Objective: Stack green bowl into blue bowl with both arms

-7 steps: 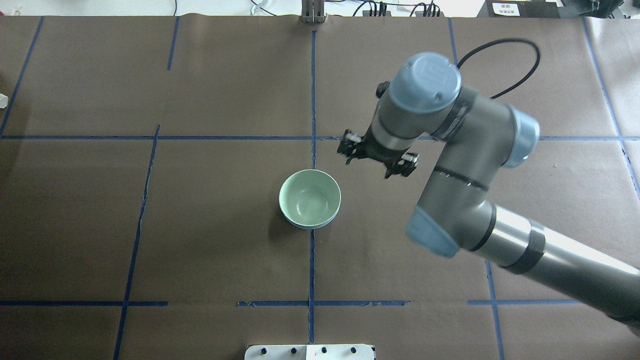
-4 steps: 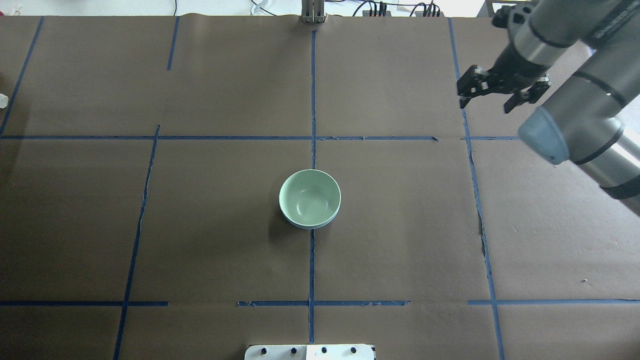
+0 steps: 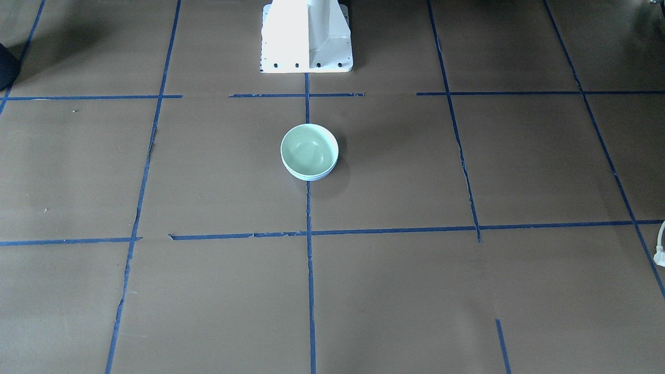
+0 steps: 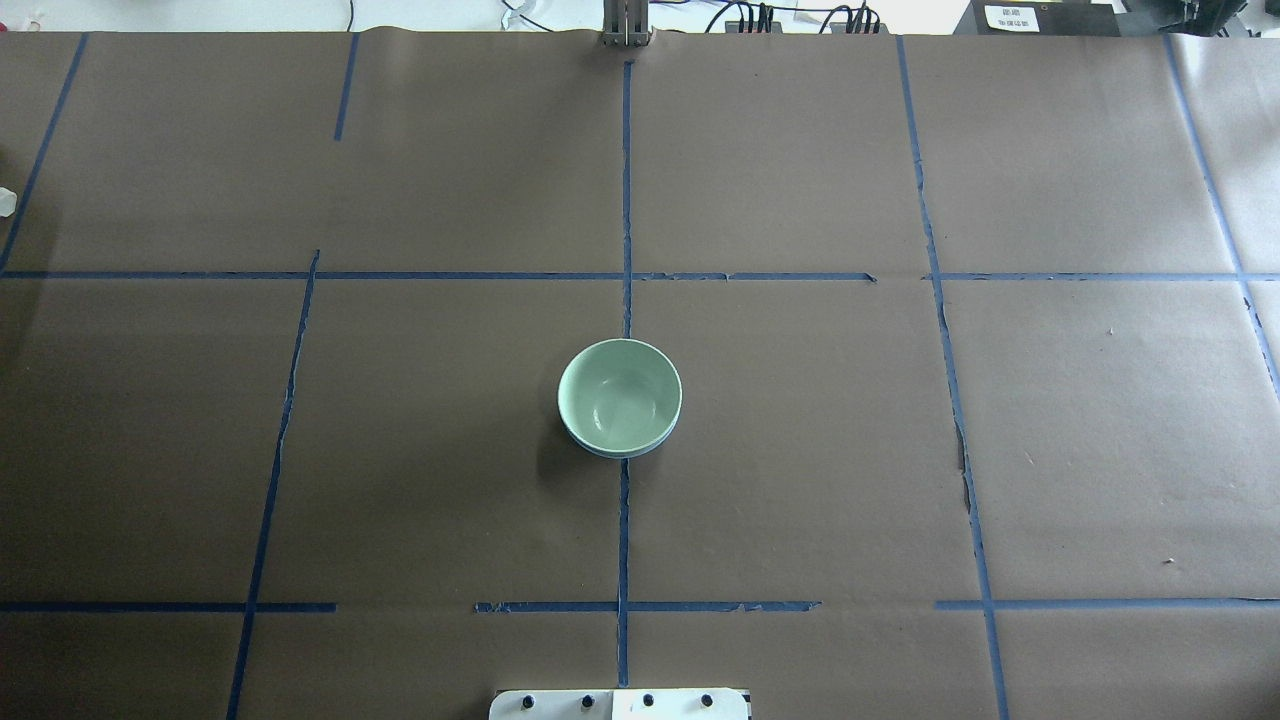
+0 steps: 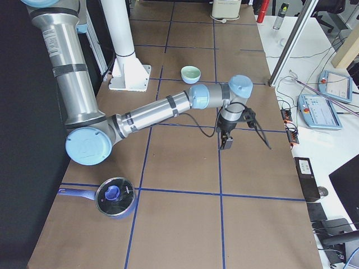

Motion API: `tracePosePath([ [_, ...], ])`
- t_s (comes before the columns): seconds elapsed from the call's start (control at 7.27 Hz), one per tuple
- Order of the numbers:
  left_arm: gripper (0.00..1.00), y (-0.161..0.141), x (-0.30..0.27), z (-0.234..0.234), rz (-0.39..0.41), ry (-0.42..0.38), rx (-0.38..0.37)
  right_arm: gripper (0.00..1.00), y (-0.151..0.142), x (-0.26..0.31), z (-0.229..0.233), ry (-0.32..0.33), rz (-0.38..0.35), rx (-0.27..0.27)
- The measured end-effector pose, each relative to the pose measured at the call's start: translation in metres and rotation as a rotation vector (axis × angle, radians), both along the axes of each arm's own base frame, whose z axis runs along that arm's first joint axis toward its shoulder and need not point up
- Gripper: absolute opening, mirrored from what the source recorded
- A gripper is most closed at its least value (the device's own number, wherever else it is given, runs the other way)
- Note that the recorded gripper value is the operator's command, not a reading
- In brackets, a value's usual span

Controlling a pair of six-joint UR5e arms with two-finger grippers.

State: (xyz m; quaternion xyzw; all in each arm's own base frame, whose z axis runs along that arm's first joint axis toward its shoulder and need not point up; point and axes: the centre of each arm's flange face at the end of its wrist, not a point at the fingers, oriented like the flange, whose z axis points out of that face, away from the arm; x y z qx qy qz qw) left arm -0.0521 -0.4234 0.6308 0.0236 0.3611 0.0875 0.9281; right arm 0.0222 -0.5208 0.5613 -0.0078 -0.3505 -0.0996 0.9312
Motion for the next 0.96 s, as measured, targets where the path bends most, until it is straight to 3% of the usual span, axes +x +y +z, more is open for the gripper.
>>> tracePosePath([
  [0.28,1.00,0.002,0.000,-0.002,0.002,-0.001,0.008,1.00,0.083,0.042,0.085,0.002,0.007,-0.009],
  [0.41,1.00,0.002,0.000,-0.004,0.003,-0.002,0.011,1.00,0.100,0.048,0.099,0.005,0.035,-0.017],
  [0.96,1.00,0.002,0.000,-0.003,0.005,-0.003,0.011,1.00,0.108,0.050,0.105,0.006,0.084,-0.020],
])
